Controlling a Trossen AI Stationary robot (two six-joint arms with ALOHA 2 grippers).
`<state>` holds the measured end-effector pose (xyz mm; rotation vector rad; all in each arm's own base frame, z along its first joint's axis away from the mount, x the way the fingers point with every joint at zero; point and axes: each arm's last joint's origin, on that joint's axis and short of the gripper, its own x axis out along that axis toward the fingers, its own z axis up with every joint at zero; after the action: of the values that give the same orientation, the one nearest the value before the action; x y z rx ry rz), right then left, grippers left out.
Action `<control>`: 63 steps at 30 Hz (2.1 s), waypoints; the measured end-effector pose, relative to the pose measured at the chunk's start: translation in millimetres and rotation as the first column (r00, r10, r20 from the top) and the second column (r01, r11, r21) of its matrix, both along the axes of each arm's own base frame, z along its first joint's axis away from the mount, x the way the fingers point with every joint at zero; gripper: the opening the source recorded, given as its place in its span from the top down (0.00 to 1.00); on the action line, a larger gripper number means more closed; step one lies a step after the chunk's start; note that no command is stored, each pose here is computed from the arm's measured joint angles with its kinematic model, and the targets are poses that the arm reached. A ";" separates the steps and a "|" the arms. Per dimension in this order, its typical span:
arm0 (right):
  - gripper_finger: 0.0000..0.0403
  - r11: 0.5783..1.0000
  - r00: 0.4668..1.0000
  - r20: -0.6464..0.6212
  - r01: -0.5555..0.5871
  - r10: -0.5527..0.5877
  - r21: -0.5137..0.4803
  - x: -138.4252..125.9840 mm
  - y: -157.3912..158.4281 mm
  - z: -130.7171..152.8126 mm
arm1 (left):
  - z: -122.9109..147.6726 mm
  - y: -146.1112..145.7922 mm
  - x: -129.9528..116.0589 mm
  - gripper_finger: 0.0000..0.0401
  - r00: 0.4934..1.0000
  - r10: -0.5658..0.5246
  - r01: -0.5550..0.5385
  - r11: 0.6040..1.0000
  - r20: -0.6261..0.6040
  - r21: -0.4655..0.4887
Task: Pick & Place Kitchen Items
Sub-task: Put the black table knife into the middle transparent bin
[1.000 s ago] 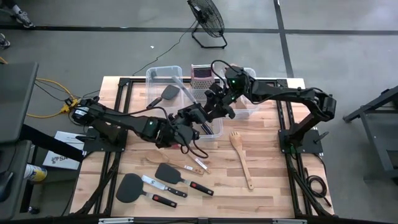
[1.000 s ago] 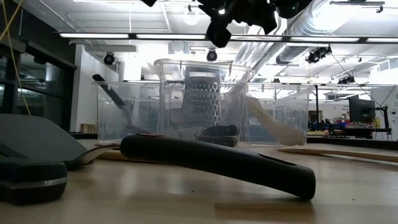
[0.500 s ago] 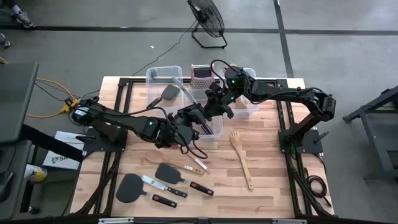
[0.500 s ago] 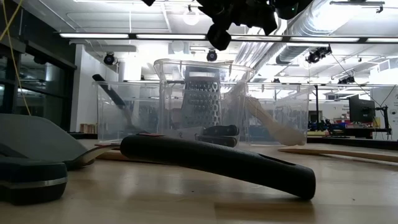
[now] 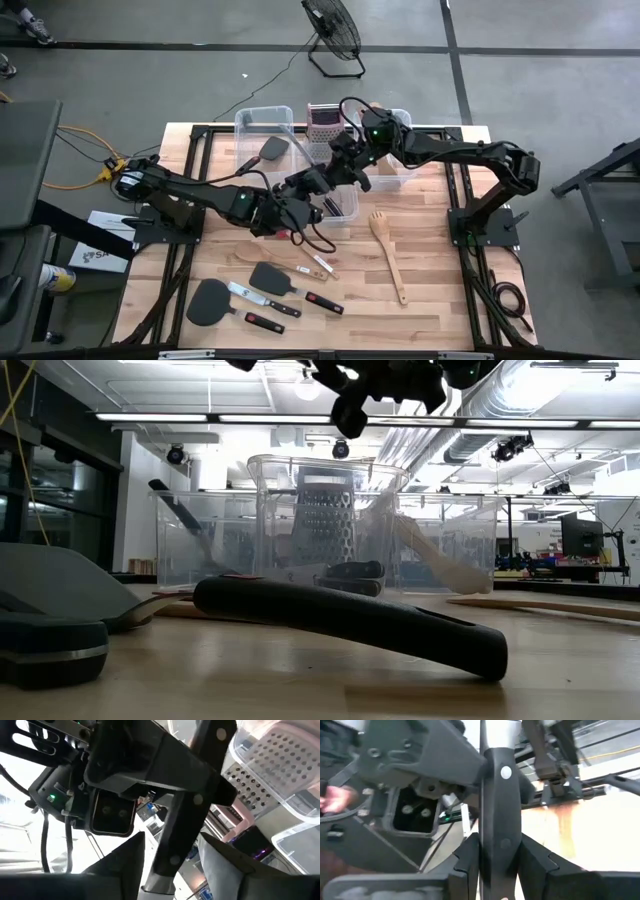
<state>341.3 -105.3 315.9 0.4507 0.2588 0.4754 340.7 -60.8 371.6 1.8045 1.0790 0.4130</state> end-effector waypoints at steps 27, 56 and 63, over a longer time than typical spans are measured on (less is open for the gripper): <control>0.77 0.913 0.866 -0.318 0.408 -0.387 -0.002 -37.1 -29.8 -4.5 | 6.3 21.1 -78.5 0.56 0.594 0.531 -0.108 0.797 0.604 -0.595; 0.78 0.778 0.602 -0.592 0.625 -0.536 -0.069 -29.8 18.9 -24.7 | -85.6 37.3 -141.7 0.56 0.270 0.878 0.411 0.266 0.395 -0.872; 0.78 0.763 0.576 -0.601 0.641 -0.554 -0.090 -30.5 20.4 -24.9 | -106.4 58.7 -132.3 0.56 0.376 0.876 0.597 0.019 0.301 -0.802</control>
<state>310.8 -84.9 291.0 0.7904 0.6642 -0.3602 208.4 -2.1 265.2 -0.2822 0.3571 0.5014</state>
